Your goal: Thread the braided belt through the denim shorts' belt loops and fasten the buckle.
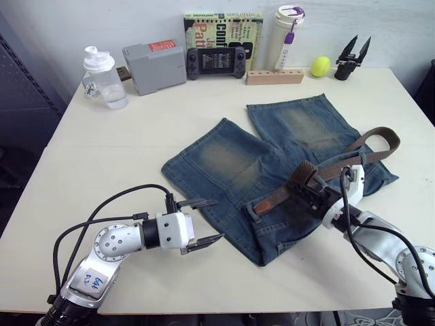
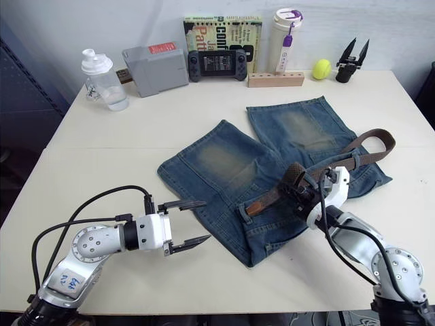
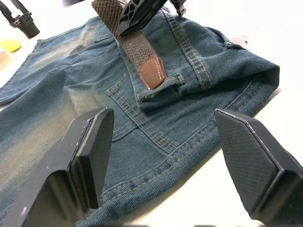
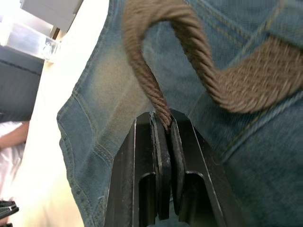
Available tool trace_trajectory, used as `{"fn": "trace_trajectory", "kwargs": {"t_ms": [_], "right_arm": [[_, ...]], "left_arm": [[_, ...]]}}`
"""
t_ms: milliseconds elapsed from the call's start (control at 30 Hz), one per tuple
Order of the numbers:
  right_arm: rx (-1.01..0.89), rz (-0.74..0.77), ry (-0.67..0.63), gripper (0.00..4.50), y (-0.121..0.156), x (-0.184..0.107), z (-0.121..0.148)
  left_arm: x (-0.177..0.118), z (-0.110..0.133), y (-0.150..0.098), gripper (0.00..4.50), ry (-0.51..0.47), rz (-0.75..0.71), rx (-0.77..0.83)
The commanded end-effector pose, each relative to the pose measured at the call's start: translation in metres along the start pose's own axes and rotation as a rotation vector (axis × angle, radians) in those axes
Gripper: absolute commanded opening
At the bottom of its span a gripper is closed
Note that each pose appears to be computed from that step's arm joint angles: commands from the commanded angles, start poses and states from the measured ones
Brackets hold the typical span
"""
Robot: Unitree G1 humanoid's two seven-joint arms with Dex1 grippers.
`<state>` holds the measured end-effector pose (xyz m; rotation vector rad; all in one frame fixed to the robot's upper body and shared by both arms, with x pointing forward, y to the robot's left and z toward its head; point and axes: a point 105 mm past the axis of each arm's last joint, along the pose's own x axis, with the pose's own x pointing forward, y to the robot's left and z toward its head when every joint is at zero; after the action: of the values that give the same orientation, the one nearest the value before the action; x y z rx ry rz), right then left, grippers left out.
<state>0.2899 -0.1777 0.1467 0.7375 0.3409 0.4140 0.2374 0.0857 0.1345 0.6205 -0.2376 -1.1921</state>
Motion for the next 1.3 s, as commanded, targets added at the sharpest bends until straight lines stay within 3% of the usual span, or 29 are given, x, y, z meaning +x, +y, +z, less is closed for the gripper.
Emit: {"fn": "trace_trajectory", "kwargs": {"t_ms": [33, 467, 800, 900, 1067, 1300], "right_arm": [[-0.07, 0.038, -0.023, 0.0, 0.01, -0.003, 0.008], [-0.231, 0.091, 0.076, 0.0, 0.03, 0.006, -0.023], [-0.116, 0.029, 0.132, 0.0, 0.021, 0.015, -0.05], [-0.024, -0.001, 0.151, 0.0, 0.015, 0.019, -0.061], [0.078, -0.021, 0.174, 0.0, 0.011, 0.021, -0.073], [0.084, -0.012, 0.188, 0.0, 0.016, 0.022, -0.078]], "left_arm": [[0.001, 0.012, 0.003, 3.75, -0.034, 0.014, 0.048], [0.001, 0.013, 0.005, 3.75, -0.033, 0.019, 0.06], [0.004, 0.009, 0.003, 3.75, -0.033, 0.024, 0.01], [0.007, -0.004, -0.006, 3.75, 0.021, -0.042, 0.118], [0.018, -0.013, -0.007, 3.75, 0.029, -0.077, 0.292], [0.037, -0.009, 0.0, 3.75, -0.054, -0.016, 0.446]]}}
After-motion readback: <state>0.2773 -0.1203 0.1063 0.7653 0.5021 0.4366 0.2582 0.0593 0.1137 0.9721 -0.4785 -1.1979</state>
